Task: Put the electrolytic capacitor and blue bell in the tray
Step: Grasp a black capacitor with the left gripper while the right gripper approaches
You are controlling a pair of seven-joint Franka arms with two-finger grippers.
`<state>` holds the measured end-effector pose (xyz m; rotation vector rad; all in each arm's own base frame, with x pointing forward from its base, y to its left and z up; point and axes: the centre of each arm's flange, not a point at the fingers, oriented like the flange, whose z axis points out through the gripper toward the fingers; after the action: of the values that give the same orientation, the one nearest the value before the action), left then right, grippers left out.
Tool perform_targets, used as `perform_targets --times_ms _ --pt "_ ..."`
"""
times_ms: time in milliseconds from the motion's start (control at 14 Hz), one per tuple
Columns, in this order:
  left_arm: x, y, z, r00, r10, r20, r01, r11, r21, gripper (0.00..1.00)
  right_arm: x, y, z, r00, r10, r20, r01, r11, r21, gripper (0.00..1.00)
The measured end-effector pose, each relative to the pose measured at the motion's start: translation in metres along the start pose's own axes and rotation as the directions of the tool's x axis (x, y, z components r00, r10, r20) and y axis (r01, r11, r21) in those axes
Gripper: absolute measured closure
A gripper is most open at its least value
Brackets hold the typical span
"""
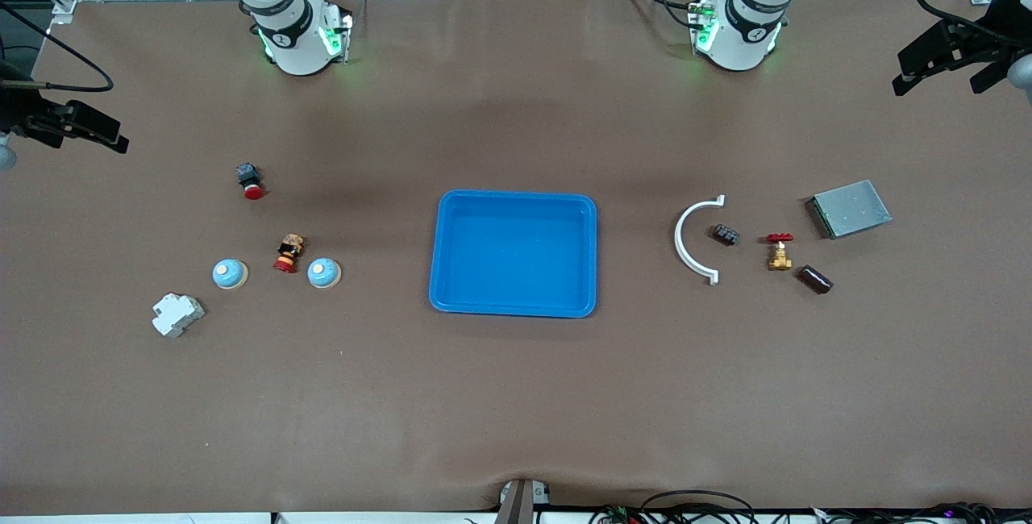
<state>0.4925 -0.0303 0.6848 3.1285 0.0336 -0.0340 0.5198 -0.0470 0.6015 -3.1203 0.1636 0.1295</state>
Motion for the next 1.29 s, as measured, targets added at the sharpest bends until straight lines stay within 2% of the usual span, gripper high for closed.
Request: perform_targets --times_ms 357,643,857,1071,1286 --pt "0.002 -0.002 0.004 1.0 -0.004 0.007 0.004 1.0 0.008 0.0 0.0 0.0 0.0 1.0 0.0 0.0 0.0 1.0 0.0 0.0" --pt "0.016 -0.016 0.023 0.999 -0.029 0.041 0.026 0.996 0.086 0.0 0.0 0.0 0.0 1.0 0.0 0.0 0.0 1.0 0.0 0.0" --pt "0.042 -0.028 0.057 0.997 -0.044 0.061 0.034 0.988 0.15 0.0 0.0 -0.001 0.0 1.0 -0.001 0.0 0.001 1.0 0.0 0.0" --pt "0.071 -0.056 0.103 0.996 -0.078 0.037 0.072 0.987 0.147 0.0 0.0 -0.001 0.0 1.0 -0.002 0.001 0.002 1.0 0.0 0.0" --pt "0.081 -0.099 0.152 0.991 -0.133 0.0 0.131 0.982 0.137 0.0 0.0 -0.003 0.001 1.0 -0.005 0.001 0.005 1.0 -0.001 0.0"
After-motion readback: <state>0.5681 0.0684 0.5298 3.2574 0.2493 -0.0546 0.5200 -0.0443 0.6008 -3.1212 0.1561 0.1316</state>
